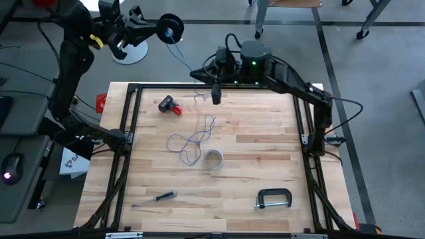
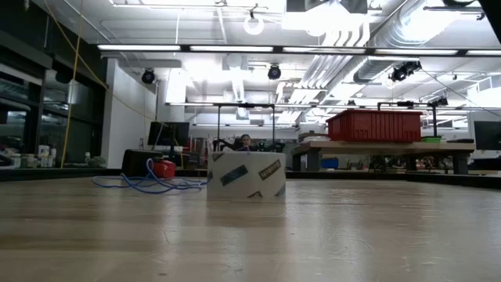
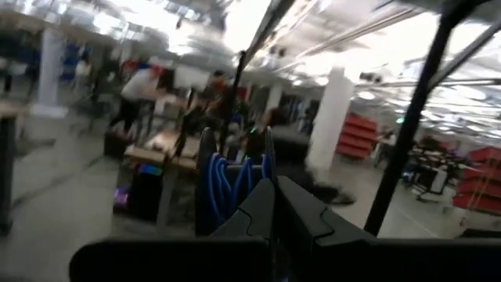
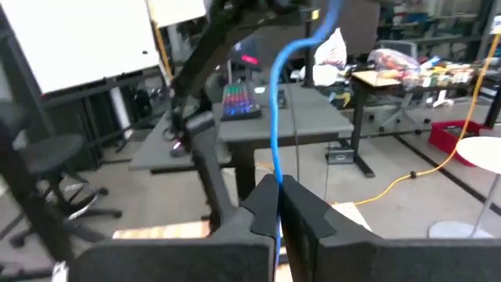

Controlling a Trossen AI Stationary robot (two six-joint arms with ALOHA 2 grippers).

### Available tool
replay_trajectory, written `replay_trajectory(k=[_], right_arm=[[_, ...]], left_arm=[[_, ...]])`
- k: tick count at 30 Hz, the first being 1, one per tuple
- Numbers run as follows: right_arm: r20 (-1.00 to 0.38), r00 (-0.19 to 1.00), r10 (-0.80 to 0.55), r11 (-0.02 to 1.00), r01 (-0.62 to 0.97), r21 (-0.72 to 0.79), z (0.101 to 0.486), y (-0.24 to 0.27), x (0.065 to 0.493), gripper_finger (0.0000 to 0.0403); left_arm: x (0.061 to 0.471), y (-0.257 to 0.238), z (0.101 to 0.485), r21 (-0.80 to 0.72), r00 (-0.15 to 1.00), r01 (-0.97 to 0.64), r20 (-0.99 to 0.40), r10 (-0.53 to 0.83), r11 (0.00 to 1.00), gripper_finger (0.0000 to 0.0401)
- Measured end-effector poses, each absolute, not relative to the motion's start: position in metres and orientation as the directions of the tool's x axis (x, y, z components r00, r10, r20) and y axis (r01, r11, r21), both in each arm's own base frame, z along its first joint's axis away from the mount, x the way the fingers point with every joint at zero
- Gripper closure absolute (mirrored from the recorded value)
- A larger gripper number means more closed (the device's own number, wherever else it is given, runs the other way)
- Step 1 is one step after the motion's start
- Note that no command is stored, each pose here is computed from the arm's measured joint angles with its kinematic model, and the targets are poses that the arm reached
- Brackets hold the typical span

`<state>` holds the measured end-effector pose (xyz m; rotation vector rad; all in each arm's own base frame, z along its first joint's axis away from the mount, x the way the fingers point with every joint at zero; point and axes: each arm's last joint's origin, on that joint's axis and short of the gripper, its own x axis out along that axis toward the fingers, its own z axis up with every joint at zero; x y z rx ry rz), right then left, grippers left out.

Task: Coil cords
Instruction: Coil the blue wire on the spool

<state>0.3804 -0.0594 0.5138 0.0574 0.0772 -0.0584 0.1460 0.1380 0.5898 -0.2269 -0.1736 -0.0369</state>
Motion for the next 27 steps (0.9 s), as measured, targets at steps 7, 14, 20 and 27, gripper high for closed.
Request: replay_trajectory(k=[7,14,20,27], right_arm=[[-0.089,0.988,-0.129,0.992,0.129,-0.004,0.531,-0.053,0.351,0.0402],[-0.025,0.991,-0.134,0.991,0.134,-0.026,0.542,-0.052,0.342,0.0403],[0.043,0.993,-0.108,0.994,0.110,-0.029,0.548,-0.051,0.343,0.0403],[0.109,0.990,-0.091,0.995,0.095,-0.034,0.555,-0.051,0.342,0.0403]], left_arm=[[0.140,0.139,0.583,-0.338,0.985,0.170,0.099,-0.144,0.926,0.0401],[0.142,0.134,0.582,-0.440,0.956,0.286,0.076,-0.283,0.851,0.0401],[0.158,0.134,0.577,-0.503,0.936,0.328,0.062,-0.345,0.799,0.0401],[0.190,0.134,0.562,-0.586,0.877,0.399,0.021,-0.479,0.705,0.0401]])
